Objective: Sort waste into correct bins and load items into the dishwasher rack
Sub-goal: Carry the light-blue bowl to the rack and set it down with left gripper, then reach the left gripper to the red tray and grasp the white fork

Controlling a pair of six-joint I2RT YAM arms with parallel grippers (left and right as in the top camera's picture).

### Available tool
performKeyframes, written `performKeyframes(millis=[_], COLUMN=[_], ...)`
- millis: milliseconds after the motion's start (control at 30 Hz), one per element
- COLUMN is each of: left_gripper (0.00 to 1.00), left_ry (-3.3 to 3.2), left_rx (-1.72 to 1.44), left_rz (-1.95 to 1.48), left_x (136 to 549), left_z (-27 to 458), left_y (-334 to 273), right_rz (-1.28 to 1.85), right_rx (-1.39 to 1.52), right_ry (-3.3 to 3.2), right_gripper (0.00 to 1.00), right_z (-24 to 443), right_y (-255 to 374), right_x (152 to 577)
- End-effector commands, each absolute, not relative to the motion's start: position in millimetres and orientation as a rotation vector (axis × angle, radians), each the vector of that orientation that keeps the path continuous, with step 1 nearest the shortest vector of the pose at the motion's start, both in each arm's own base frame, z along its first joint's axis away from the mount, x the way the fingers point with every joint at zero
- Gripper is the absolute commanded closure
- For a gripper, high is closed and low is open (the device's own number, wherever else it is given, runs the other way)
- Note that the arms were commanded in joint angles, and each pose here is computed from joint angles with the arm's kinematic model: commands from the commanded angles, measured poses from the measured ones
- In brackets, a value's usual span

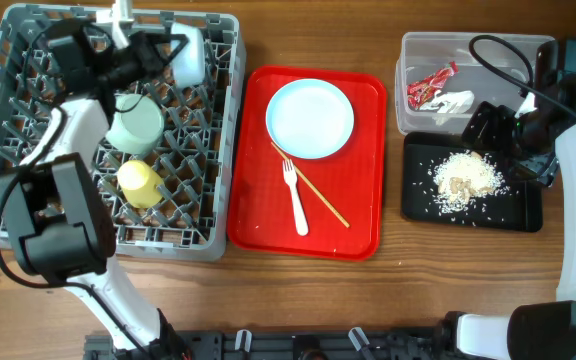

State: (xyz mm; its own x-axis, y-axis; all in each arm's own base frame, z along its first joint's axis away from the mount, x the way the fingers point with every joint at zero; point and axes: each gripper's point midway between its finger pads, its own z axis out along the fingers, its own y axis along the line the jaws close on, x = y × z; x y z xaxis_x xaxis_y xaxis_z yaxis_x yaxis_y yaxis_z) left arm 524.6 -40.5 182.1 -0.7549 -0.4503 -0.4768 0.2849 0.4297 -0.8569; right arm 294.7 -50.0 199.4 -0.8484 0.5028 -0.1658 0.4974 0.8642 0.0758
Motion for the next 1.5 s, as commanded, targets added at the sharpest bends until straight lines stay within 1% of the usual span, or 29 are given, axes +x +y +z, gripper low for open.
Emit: performKeyframes(millis=[0,67,133,167,200,267,300,333,400,533,700,800,900,1067,1200,1333,1467], left_gripper=[0.83,0.83,0.67,0.6,0.57,0.32,0.08,0.0,0.0,0.0,0.0,0.0,0.0,0.0,0.0,0.0,0.0], left_ry=[2.055,2.064,2.073,2.071,2.068,2.06,2.052,2.047,2.029,1.945,1.887,1.881,1.936,2.153,2.339,2.536,2.692], left_rx=[-0.293,-0.309,-0.315,-0.32,-0.327,-0.342,-0.345,-0.352,-0.347,-0.298,-0.306,-0.317,-0.395,-0.484,-0.557,-0.435,-0.228], left_rz=[-1.261,-1.26,-1.247,-1.242,-1.238,-1.227,-1.22,-1.214,-1.211,-1.23,-1.14,-1.116,-1.073,-0.822,-0.566,-0.437,-0.505], left_x=[531.9,530.4,528.5,528.2,528.1,528.1,528.5,528.5,528.3,525.8,520.5,514.7,509.0,485.0,448.2,402.1,364.4], left_z=[149.5,146.8,143.6,143.2,143.3,143.6,144.6,144.9,148.4,173.9,204.5,222.0,224.2,209.3,199.9,188.3,174.7], left_y=[-10.1,-6.5,-0.6,2.9,6.9,15.9,20.4,25.3,33.0,51.7,80.2,81.1,72.9,39.5,2.7,-59.9,-128.0], right_rz=[0.033,0.052,0.061,0.061,0.061,0.06,0.06,0.06,0.06,0.06,0.06,0.06,0.059,0.06,0.06,0.06,0.057], right_rx=[0.753,0.75,0.75,0.75,0.75,0.749,0.749,0.749,0.749,0.748,0.748,0.748,0.749,0.747,0.747,0.747,0.718], right_ry=[2.835,2.836,2.835,2.835,2.835,2.836,2.836,2.836,2.836,2.836,2.836,2.836,2.835,2.834,2.833,2.833,2.841], right_gripper=[0.0,0.0,0.0,0.0,0.0,0.0,0.0,0.0,0.0,0.0,0.0,0.0,0.0,0.0,0.0,0.0,0.0], right_z=[208.0,207.9,208.1,208.1,208.1,208.1,208.1,208.1,208.1,208.1,208.1,208.1,208.1,208.1,208.2,208.3,208.2], right_y=[-51.8,-49.6,-48.7,-48.7,-48.7,-48.7,-48.7,-48.7,-48.7,-48.7,-48.8,-48.8,-48.9,-49.0,-49.0,-49.0,-48.8], right_x=[293.2,293.6,294.0,294.1,294.0,294.0,293.9,293.9,293.9,293.9,293.9,293.9,294.2,294.6,294.7,294.8,294.7])
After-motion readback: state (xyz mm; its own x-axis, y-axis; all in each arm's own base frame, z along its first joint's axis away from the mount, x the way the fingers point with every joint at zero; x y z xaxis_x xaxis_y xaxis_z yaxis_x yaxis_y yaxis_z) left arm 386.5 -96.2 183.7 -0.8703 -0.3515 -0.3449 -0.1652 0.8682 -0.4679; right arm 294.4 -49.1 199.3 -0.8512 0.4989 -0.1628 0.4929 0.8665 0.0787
